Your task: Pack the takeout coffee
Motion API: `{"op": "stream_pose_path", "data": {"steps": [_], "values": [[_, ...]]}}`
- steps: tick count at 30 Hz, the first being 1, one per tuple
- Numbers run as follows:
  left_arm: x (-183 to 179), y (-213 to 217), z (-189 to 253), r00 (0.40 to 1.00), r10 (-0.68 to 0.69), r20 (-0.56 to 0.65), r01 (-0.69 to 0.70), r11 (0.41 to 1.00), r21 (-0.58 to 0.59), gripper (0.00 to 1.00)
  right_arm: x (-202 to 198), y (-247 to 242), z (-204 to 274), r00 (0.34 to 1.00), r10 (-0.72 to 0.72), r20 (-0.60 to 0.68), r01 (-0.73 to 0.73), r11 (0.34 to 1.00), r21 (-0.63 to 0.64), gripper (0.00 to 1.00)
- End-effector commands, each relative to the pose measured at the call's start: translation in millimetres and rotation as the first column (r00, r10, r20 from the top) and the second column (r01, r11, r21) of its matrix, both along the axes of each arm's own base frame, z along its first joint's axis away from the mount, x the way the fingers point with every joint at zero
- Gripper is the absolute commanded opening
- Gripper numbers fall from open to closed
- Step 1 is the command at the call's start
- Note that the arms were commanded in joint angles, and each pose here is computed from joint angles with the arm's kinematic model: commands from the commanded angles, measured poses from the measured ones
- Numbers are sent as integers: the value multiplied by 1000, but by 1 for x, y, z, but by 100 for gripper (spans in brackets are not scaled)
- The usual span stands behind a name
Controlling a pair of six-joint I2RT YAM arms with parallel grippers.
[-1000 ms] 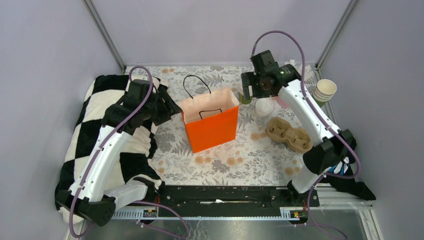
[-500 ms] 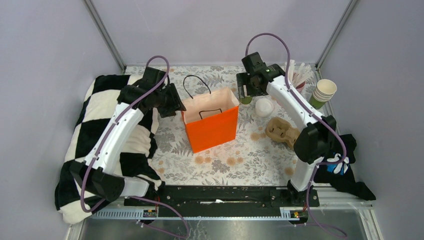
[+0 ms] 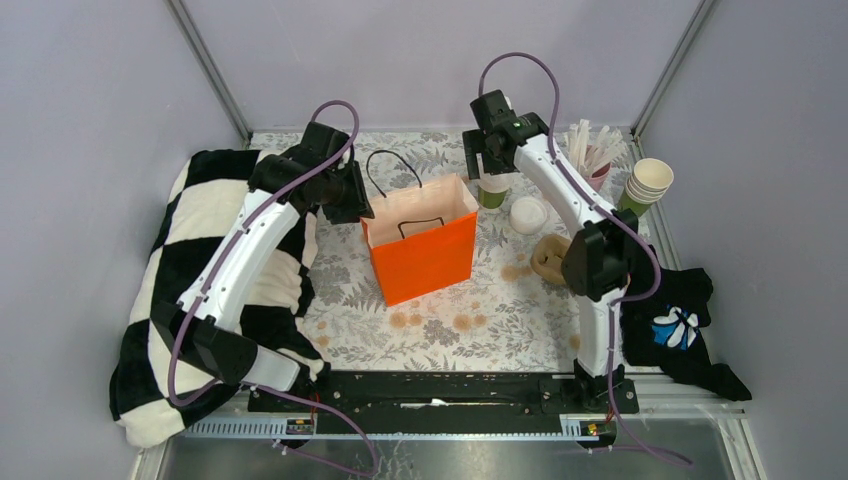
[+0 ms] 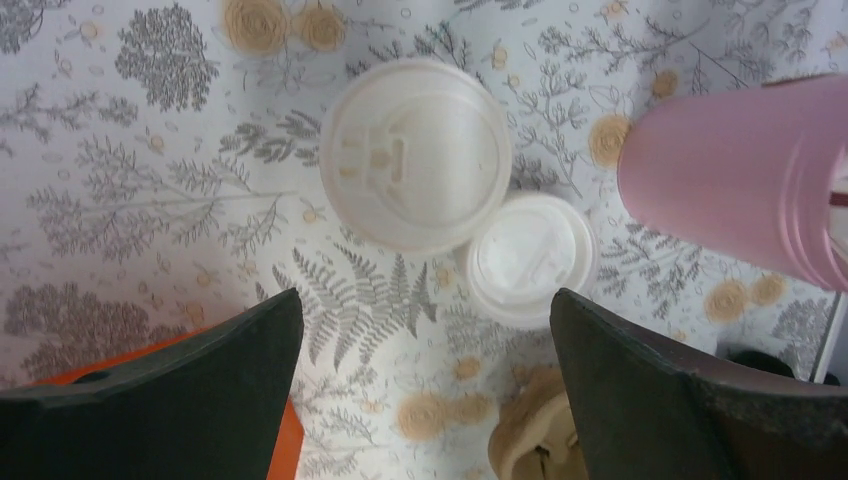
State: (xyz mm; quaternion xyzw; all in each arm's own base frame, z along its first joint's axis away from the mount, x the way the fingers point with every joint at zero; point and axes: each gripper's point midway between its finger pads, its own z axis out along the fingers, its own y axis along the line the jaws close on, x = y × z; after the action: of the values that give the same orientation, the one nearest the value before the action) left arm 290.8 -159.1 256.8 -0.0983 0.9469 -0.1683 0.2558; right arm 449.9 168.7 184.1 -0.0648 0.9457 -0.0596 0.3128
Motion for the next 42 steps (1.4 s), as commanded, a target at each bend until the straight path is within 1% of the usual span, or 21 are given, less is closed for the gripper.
{"op": "stream_pose_path", "data": {"steps": [1, 7, 18, 26, 38, 42], "values": [[4, -4, 17, 997, -48, 55, 47, 999, 11, 37, 25, 2, -10, 1000, -7, 4, 7, 1000, 15, 100], [5, -6, 18, 995, -77, 61, 76, 997, 15, 35, 43, 1, -24, 1000, -5, -14, 6, 998, 56, 100], [8, -9, 15, 995, -93, 43, 92, 996, 20, 33, 47, 12, -32, 999, 21, -28, -18, 994, 109, 100], [5, -8, 13, 994, -99, 40, 98, 995, 26, 32, 51, 8, -36, 1000, 4, -23, -2, 996, 87, 100], [3, -6, 12, 993, -109, 42, 108, 994, 34, 32, 56, 14, -42, 998, 57, -26, -53, 992, 117, 100], [4, -7, 12, 993, -110, 41, 109, 994, 34, 32, 56, 10, -44, 998, 45, -32, -41, 993, 113, 99]]}}
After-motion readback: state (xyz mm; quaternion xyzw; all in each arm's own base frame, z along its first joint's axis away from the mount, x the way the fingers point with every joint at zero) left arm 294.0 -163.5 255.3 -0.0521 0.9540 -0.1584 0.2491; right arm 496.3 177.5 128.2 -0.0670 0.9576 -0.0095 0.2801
